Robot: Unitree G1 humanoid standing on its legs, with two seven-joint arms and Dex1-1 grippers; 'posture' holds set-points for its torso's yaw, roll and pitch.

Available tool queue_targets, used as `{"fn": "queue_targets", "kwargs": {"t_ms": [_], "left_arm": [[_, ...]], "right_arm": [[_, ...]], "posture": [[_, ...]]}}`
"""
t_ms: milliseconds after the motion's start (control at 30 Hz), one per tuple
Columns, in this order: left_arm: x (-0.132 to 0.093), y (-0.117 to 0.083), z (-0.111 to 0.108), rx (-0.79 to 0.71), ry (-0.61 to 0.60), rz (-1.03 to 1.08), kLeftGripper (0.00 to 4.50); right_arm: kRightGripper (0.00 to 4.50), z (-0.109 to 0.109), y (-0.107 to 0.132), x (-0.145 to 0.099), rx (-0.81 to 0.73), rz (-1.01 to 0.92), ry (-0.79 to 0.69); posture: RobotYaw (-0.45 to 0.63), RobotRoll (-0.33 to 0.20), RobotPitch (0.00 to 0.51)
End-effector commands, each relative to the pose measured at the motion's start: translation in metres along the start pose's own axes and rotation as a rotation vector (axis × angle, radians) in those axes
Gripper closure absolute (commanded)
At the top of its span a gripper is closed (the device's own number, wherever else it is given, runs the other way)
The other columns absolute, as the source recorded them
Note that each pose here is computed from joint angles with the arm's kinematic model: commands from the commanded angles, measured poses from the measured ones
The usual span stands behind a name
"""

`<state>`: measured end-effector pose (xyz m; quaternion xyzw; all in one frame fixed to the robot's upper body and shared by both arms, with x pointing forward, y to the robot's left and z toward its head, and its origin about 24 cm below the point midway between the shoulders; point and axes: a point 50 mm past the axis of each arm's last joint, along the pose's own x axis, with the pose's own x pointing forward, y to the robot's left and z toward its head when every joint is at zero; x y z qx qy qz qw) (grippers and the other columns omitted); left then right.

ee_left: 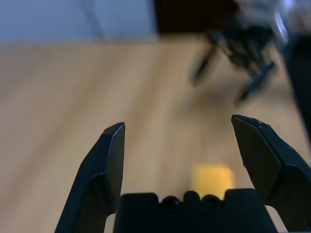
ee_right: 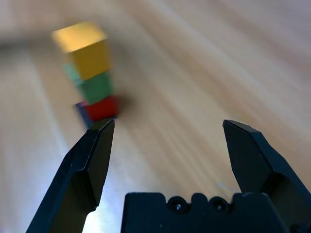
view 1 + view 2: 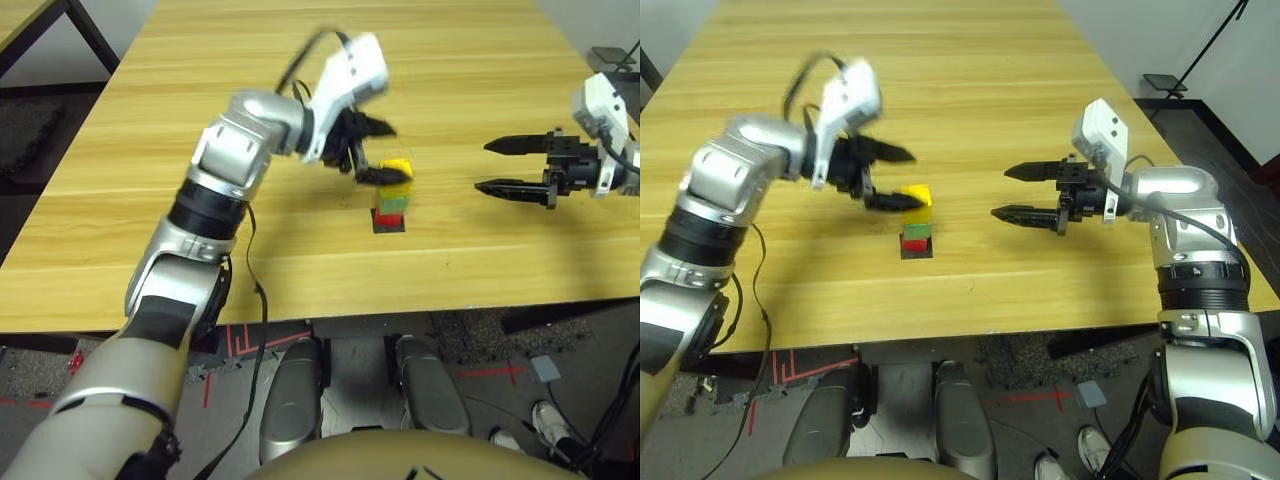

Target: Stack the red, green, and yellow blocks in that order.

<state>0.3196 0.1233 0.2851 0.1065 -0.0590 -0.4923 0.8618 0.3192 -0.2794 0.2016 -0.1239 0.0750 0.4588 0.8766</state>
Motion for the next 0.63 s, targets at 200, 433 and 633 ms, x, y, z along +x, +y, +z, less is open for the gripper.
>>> {"fn": "queue_targets", "kwargs": {"t_ms": [200, 433, 633], "left_arm": [[-0.094, 0.013, -0.108, -0.194, -0.003, 0.749, 0.03], [-0.107, -0.002, -0.155, -0.19, 0.002, 0.917, 0.03], [-0.112, 0.002, -0.172, -0.175, 0.001, 1.05, 0.03]], "right_arm": [[0.0, -0.05, -0.046, -0.05, 0.151, -0.668, -0.096], [0.0, -0.087, -0.048, -0.066, 0.214, -0.958, -0.087], [0.0, -0.104, -0.043, -0.068, 0.249, -1.039, -0.069]], "posture": [[0.18, -0.052, 0.108], [0.16, -0.066, 0.112], [0.16, -0.06, 0.098]]}}
